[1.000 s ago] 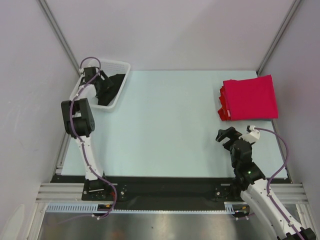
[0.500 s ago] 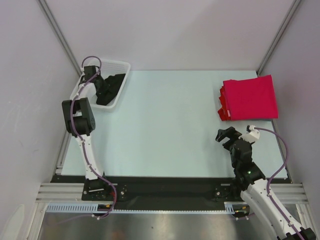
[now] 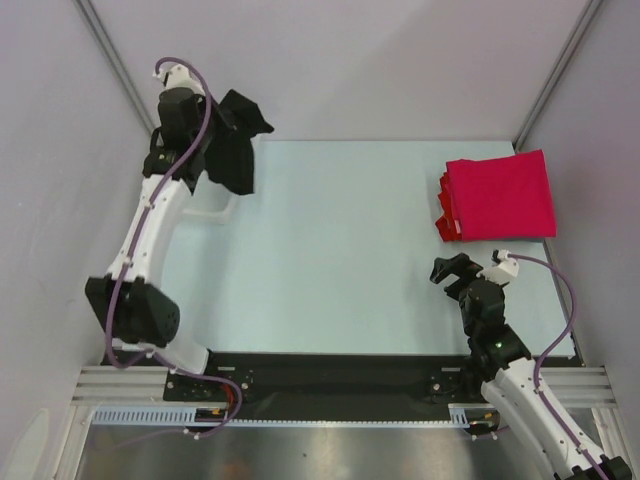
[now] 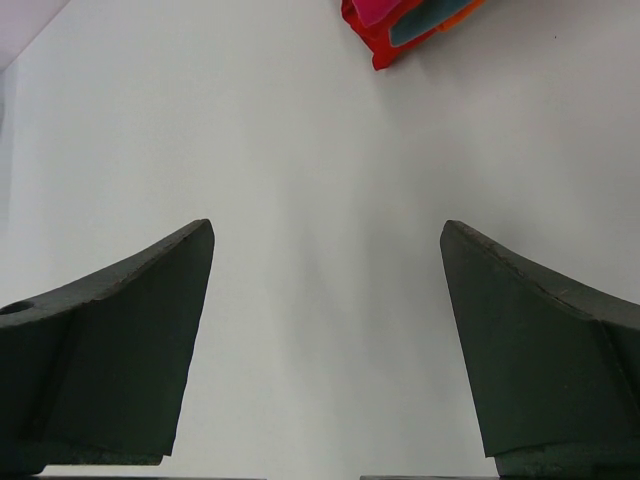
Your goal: Fold and stack the t-shirts
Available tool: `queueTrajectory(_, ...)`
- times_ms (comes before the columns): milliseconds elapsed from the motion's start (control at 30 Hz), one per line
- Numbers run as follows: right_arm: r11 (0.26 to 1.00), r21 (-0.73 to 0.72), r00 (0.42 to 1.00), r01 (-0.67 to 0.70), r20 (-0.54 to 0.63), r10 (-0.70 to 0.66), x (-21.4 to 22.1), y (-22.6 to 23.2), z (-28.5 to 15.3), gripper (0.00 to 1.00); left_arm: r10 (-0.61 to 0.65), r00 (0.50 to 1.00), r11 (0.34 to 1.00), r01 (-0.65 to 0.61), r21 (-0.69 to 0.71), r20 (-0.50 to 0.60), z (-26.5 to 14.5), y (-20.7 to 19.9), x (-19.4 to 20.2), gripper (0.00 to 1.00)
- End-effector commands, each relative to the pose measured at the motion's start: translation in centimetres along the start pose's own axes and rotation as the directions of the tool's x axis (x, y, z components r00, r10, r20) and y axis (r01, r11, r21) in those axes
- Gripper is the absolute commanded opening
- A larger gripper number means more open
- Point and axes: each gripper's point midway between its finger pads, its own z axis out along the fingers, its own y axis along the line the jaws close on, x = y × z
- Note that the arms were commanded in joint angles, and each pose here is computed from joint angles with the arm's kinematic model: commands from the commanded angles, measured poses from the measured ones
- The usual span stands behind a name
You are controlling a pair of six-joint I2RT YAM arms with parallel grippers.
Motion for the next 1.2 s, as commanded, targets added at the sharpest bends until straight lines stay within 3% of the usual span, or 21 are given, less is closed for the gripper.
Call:
queueTrajectory(0, 0.999, -0.034, 0.999, -0.006, 0.040, 0.008, -1.3, 1.0, -0.1, 1.00, 0.044, 0.993, 0.989, -0.059, 0.132, 0.111, -5.9, -6.6, -2.6, 0.08)
queueTrajectory(167, 0.999, -0.037, 0.999, -0.008, 0.037, 0.009, -1.3, 1.1, -0.1, 1.00, 0.031, 0.989, 0.939, -0.079, 0.334, 0.147, -14.7, -14.0, -2.5, 0.18)
queueTrajectory(233, 0.999, -0.041, 0.999, -0.005, 0.033, 0.006, -1.2, 1.1, -0.1, 1.00, 0.027, 0.991, 0.928, -0.075, 0.364, 0.135, -16.0, -14.3, -0.9, 0.30)
queueTrajectory(267, 0.999, -0.038, 0.999, -0.005, 0.033, 0.006, -1.2, 1.1, -0.1, 1.00, 0.017, 0.993, 0.924, -0.061, 0.376, 0.121, -16.5, -14.2, -0.2, 0.40)
queueTrajectory(300, 0.999, -0.034, 0.999, -0.005, 0.036, 0.006, -1.3, 1.0, -0.1, 1.00, -0.020, 0.992, 0.918, -0.032, 0.395, 0.126, -17.6, -14.1, -0.3, 0.61)
queueTrajectory(333, 0.999, -0.032, 0.999, -0.005, 0.038, 0.006, -1.3, 1.0, -0.2, 1.00, 0.004, 0.998, 0.918, -0.027, 0.395, 0.061, -16.8, -13.0, 3.2, 0.99)
queueTrajectory(400, 1.000, -0.026, 0.999, -0.006, 0.037, 0.007, -1.4, 0.9, -0.2, 1.00, 0.001, 0.997, 0.913, -0.032, 0.407, 0.078, -17.2, -11.9, 4.9, 1.00)
queueTrajectory(433, 1.000, -0.025, 0.999, -0.007, 0.039, 0.008, -1.4, 0.9, -0.2, 1.00, 0.007, 0.999, 0.957, -0.016, 0.291, 0.033, -15.0, -8.3, 9.3, 1.00)
queueTrajectory(467, 1.000, -0.024, 0.999, -0.006, 0.040, 0.007, -1.4, 0.8, -0.3, 1.00, -0.108, 0.994, 0.974, 0.101, 0.204, 0.021, -14.2, -6.1, 10.9, 1.00)
queueTrajectory(500, 1.000, -0.021, 0.999, -0.006, 0.041, 0.007, -1.4, 0.7, -0.3, 1.00, -0.153, 0.988, 0.981, 0.155, 0.121, -0.026, -13.4, -2.9, 15.2, 1.00)
queueTrajectory(567, 1.000, -0.015, 0.999, -0.010, 0.040, 0.010, -1.5, 0.7, -0.3, 1.00, -0.138, 0.990, 0.976, 0.136, 0.172, -0.002, -13.0, -1.5, 15.7, 0.94)
queueTrajectory(667, 1.000, -0.019, 0.999, -0.011, 0.046, 0.012, -1.5, 0.6, -0.4, 1.00, -0.093, 0.995, 0.994, 0.092, 0.060, 0.017, -12.7, 1.1, 16.7, 0.94)
queueTrajectory(700, 1.000, -0.019, 0.999, -0.010, 0.048, 0.011, -1.6, 0.6, -0.4, 1.00, -0.072, 0.997, 0.996, 0.070, 0.060, 0.018, -12.4, 0.9, 16.4, 0.98)
queueTrajectory(767, 1.000, -0.019, 0.999, -0.010, 0.048, 0.011, -1.6, 0.6, -0.5, 1.00, 0.012, 0.996, 0.999, -0.009, 0.037, -0.087, -10.6, 1.1, 18.5, 1.00)
queueTrajectory(833, 1.000, -0.011, 0.999, -0.010, 0.048, 0.011, -1.6, 0.5, -0.5, 1.00, 0.033, 0.992, 0.999, -0.029, 0.040, -0.123, -9.2, -0.4, 17.3, 1.00)
queueTrajectory(867, 1.000, -0.009, 0.999, -0.010, 0.050, 0.011, -1.7, 0.5, -0.5, 1.00, 0.054, 0.976, 0.999, -0.054, 0.007, -0.212, -7.5, 0.2, 19.7, 1.00)
queueTrajectory(900, 1.000, -0.009, 0.999, -0.012, 0.053, 0.012, -1.8, 0.5, -0.5, 1.00, 0.051, 0.977, 0.998, -0.046, 0.032, -0.206, -6.5, -1.2, 18.5, 1.00)
queueTrajectory(967, 1.000, -0.013, 0.998, -0.013, 0.056, 0.014, -1.8, 0.5, -0.5, 1.00, 0.059, 0.959, 0.998, -0.057, 0.015, -0.277, -3.8, -1.2, 20.8, 1.00)
queueTrajectory(1167, 1.000, -0.022, 0.998, -0.013, 0.055, 0.014, -1.8, 0.7, -0.5, 1.00, 0.074, 0.940, 0.997, -0.075, 0.009, -0.333, 4.0, -3.8, 21.0, 0.99)
